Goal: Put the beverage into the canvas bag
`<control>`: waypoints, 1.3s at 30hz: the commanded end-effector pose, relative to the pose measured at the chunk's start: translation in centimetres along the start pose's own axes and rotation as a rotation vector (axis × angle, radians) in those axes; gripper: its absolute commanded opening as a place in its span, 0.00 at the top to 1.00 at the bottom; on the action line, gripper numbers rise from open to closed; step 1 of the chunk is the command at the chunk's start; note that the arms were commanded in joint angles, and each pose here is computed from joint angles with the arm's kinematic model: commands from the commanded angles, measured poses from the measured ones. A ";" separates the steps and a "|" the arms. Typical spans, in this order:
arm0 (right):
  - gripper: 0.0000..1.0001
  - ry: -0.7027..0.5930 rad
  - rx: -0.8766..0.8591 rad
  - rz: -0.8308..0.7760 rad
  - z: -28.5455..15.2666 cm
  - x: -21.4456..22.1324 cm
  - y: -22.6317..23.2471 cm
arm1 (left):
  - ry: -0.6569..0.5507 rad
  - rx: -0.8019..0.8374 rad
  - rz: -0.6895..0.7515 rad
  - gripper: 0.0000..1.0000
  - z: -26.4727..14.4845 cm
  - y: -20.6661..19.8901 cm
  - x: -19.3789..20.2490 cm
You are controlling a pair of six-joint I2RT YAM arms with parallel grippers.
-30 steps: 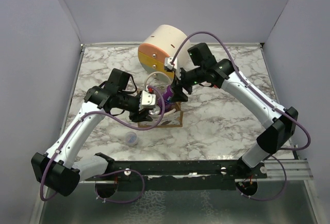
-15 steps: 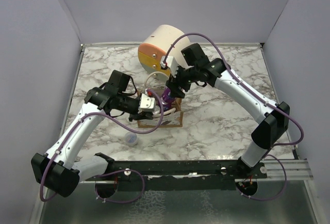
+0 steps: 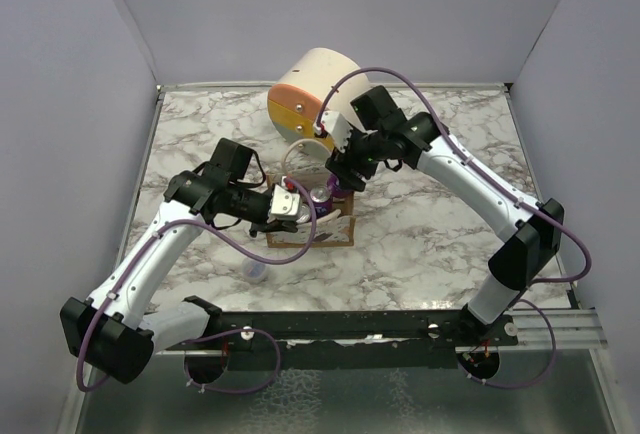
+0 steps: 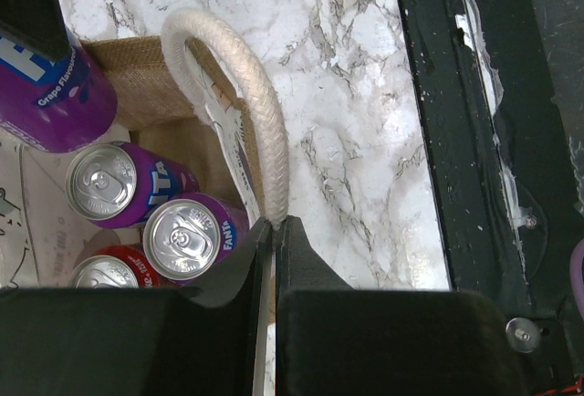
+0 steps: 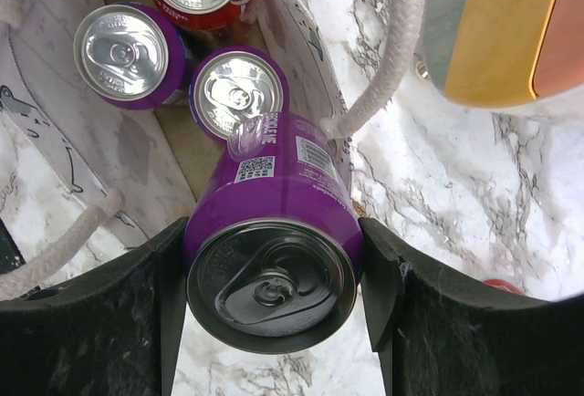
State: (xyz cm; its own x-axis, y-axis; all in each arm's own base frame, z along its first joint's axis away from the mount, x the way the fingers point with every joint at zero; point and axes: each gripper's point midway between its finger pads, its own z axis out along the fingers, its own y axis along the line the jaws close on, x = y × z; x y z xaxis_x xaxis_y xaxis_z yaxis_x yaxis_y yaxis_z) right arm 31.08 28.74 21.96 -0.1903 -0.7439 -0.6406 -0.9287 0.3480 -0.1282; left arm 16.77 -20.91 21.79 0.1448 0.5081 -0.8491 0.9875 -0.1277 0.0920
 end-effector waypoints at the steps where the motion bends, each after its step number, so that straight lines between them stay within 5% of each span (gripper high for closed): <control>1: 0.90 -0.037 0.129 -0.036 -3.6 -2.1 -2.2 | -0.034 0.008 0.042 1.00 -0.1 -0.5 -0.5; 39: 0.98 0.215 0.121 -0.026 1.5 1.9 -1.7 | -0.051 0.077 0.126 1.00 1.4 -0.9 0.7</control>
State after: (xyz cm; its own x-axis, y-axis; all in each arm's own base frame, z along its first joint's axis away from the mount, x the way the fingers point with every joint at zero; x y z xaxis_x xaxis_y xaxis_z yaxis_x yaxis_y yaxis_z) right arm 31.97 27.78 19.90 -0.2463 -0.8387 -0.4858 -0.9013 0.3824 -0.2033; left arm 16.54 -21.15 20.23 0.2450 0.4789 -0.8430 0.9633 -0.2184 0.1559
